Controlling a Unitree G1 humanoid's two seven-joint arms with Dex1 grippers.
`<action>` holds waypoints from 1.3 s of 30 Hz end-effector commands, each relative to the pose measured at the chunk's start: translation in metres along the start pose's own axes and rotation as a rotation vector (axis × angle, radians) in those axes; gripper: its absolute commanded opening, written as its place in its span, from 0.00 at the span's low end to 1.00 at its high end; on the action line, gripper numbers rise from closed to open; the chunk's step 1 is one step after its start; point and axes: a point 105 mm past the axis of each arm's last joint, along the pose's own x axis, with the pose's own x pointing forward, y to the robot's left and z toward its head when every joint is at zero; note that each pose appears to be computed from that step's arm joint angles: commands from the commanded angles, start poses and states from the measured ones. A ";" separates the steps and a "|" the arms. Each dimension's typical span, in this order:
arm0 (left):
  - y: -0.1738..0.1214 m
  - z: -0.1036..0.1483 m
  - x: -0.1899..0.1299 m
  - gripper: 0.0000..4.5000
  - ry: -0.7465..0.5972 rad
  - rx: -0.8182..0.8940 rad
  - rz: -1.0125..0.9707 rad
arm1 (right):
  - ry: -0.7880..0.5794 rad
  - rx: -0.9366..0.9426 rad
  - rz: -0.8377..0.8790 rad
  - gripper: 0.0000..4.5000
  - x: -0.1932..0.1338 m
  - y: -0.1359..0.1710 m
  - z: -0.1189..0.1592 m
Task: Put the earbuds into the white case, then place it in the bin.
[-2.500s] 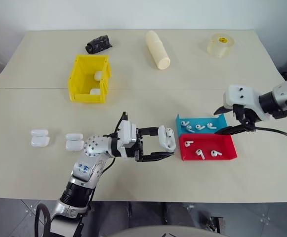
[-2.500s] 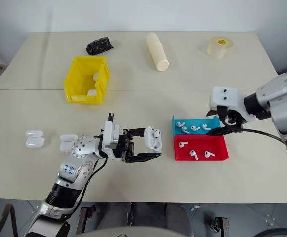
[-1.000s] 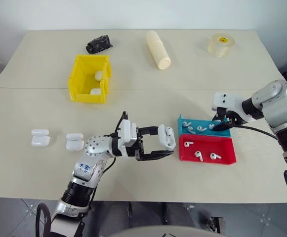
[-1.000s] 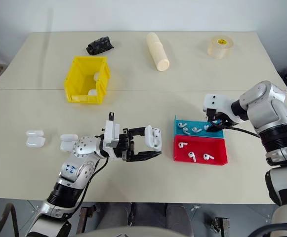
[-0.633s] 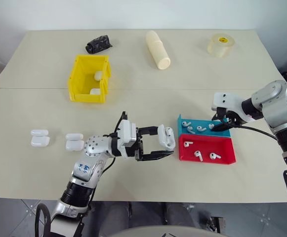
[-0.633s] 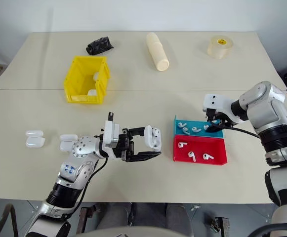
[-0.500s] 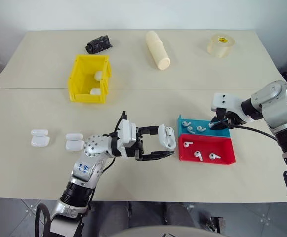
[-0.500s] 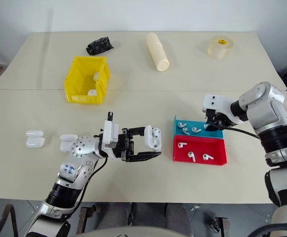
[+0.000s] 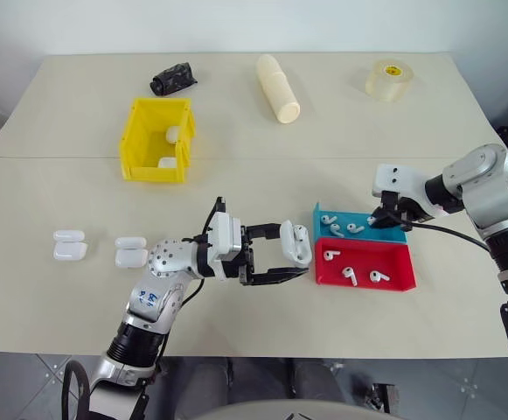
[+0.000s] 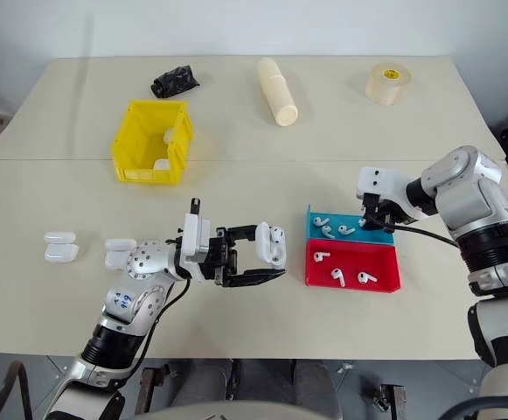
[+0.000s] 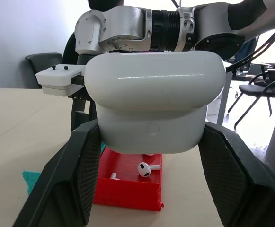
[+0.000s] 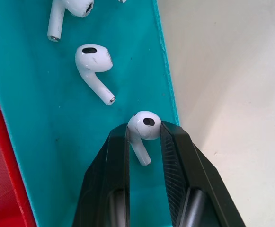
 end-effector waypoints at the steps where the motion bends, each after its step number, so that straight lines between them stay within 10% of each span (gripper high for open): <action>1: -0.001 0.008 0.001 0.62 -0.033 0.023 -0.002 | -0.026 0.006 -0.015 0.13 0.000 0.000 0.000; 14: 0.001 0.006 -0.003 0.62 -0.013 0.027 -0.032 | -0.478 -0.040 -0.138 0.13 -0.065 0.006 0.054; 28: 0.022 0.010 0.005 0.62 -0.017 0.030 -0.053 | -1.338 0.349 0.188 0.13 -0.084 0.109 0.139; 39: 0.030 0.017 0.009 0.62 -0.047 0.017 -0.024 | -1.376 0.473 0.205 0.13 -0.073 0.131 0.138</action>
